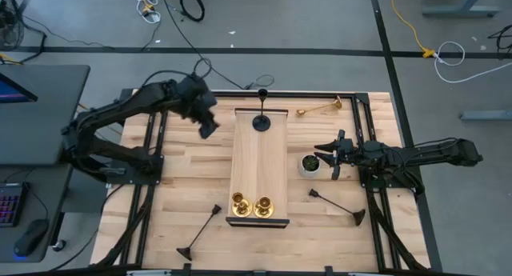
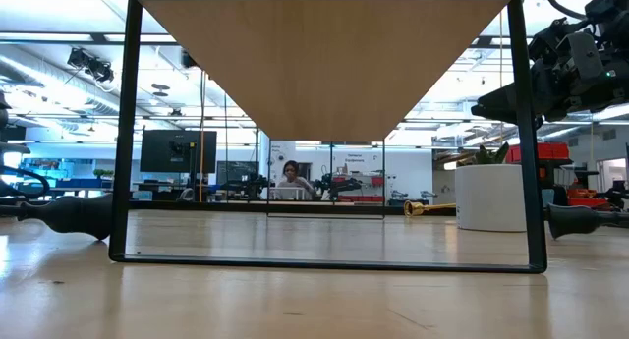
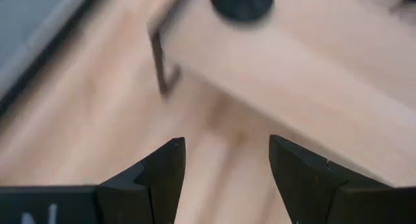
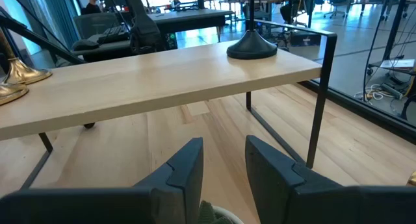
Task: Pick & Place candle stick holders
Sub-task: Put the left black candle holder on the shelf aligned with the other black candle holder
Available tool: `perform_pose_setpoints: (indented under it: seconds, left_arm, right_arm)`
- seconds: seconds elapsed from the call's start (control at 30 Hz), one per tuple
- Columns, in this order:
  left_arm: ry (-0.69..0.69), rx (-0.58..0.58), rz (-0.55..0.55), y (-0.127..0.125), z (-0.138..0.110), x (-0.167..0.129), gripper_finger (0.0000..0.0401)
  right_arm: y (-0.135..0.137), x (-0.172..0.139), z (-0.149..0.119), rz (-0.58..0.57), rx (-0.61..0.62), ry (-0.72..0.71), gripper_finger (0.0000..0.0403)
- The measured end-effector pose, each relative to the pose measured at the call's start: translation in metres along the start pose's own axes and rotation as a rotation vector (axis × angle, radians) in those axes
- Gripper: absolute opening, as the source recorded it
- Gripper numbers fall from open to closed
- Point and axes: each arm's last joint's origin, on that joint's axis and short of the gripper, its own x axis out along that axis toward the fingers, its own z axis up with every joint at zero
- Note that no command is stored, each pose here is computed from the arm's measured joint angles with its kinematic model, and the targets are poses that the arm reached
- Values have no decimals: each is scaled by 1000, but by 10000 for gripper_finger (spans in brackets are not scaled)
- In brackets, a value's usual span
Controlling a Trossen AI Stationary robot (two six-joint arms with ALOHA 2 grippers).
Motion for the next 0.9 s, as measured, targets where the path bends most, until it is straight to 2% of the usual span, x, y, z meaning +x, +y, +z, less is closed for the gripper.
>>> perform_pose_setpoints:
  seconds: [0.27,0.43,0.57,0.7,0.9]
  left_arm:
    - [328,-204,7,-36,-39,-9,220]
    - [433,-216,66,-63,-58,-12,220]
    - [456,-214,102,-86,-72,-17,220]
    - [467,-213,85,-110,-87,-23,220]
    - [416,-232,107,-143,-115,-36,220]
  right_arm:
    - [0,0,0,0,0,0,114]
    - [0,0,0,0,0,0,114]
    - [0,0,0,0,0,0,114]
    - [0,0,0,0,0,-1,114]
    - [0,0,0,0,0,0,114]
